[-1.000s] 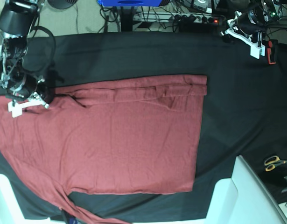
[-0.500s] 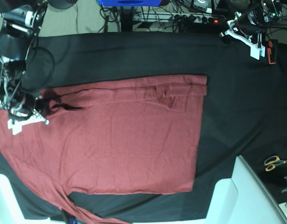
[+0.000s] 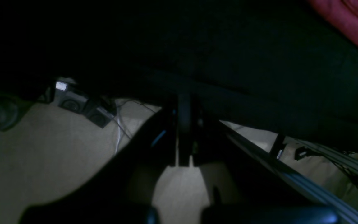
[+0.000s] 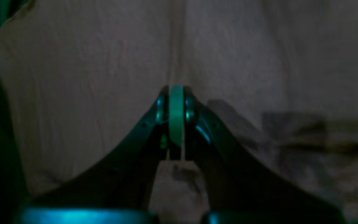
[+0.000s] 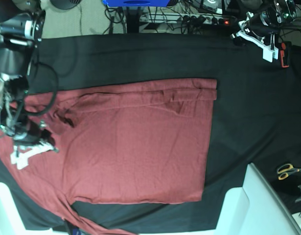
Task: Fold the T-shirt properly
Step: 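Release the fabric and move the right gripper to the shirt's side edge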
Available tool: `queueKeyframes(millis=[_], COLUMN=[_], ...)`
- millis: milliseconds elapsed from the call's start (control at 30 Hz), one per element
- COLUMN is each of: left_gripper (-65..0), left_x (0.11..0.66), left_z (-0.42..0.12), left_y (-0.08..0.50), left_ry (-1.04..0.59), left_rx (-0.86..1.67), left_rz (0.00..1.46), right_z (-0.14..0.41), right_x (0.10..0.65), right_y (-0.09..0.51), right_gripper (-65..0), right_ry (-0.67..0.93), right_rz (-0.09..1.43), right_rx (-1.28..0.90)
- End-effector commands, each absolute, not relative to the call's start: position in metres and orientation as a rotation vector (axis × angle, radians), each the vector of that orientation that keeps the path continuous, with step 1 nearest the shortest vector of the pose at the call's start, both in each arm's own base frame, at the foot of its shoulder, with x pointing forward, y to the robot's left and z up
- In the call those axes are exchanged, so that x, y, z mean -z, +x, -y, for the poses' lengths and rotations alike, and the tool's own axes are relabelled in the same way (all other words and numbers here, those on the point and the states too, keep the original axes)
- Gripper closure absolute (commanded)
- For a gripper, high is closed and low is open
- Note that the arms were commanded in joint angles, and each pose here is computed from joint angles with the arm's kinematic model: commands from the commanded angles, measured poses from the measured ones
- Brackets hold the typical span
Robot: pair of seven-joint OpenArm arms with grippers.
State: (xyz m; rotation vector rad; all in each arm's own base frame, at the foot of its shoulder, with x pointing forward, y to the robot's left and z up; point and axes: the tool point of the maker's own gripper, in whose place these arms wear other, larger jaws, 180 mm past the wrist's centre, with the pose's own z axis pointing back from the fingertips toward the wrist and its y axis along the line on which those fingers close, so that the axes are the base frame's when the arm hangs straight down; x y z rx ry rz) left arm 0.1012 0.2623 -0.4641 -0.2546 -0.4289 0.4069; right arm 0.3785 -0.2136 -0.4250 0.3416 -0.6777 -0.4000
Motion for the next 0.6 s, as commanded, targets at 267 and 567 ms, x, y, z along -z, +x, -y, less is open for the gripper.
queueKeyframes(millis=[267, 567], left_gripper=[0.0, 0.0], left_x=[0.458, 0.454], left_z=[-0.266, -0.268], left_y=[0.107, 0.118], left_ry=[-0.251, -0.245], left_rx=[-0.397, -0.396], left_rz=[0.456, 0.517], right_z=[0.272, 0.388], right_x=[0.419, 0.416], right_y=[0.291, 0.227], right_gripper=[-0.3, -21.2], right_ry=[0.245, 0.089], right_rz=[0.733, 0.834], right_rx=[0.619, 0.974])
